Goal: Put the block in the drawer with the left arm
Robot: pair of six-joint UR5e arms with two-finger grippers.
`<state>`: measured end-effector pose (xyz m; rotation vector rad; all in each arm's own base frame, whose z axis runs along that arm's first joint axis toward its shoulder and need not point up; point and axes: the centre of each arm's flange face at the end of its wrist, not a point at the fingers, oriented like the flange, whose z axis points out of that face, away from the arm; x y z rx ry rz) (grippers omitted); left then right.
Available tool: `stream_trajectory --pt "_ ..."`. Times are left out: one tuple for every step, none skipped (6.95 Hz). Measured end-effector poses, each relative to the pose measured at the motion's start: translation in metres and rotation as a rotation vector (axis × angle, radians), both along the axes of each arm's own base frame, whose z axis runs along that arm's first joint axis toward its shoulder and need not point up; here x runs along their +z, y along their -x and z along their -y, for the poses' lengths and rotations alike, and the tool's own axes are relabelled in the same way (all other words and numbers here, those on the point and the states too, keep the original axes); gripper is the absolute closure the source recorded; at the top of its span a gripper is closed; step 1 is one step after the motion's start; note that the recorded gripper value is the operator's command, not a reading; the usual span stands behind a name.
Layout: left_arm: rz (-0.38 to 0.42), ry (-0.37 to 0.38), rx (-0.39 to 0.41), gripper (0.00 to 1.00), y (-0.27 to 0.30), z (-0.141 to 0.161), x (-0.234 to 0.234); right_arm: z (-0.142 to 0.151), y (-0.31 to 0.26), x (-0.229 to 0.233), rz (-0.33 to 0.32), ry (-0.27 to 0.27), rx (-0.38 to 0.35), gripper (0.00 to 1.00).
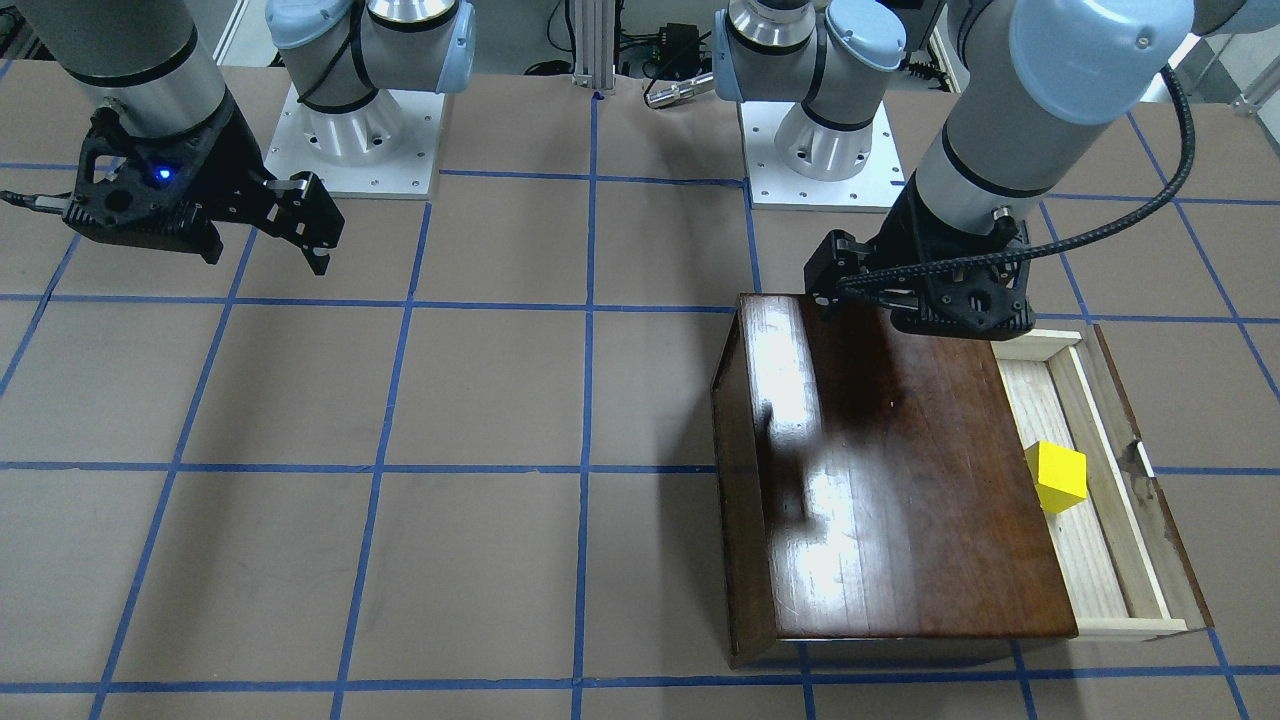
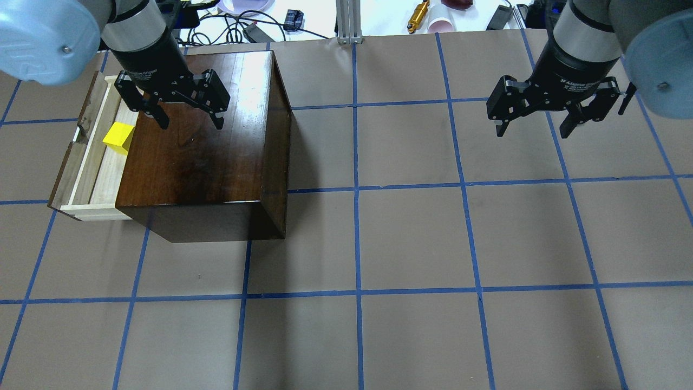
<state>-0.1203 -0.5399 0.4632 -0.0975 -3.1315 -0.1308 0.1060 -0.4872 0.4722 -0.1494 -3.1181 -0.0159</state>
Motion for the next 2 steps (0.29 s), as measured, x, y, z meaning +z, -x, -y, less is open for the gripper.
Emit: stream_trajectory --pt "-0.001 0.001 0.001 0.00 -0.0002 -0.0010 0.0012 0.0000 0.0001 0.0000 0.000 0.000 0.000 0.00" --pt "-0.001 0.001 0.002 0.00 -0.0007 -0.0015 0.0017 0.0000 0.0000 0.0000 0.000 0.000 0.000 0.00"
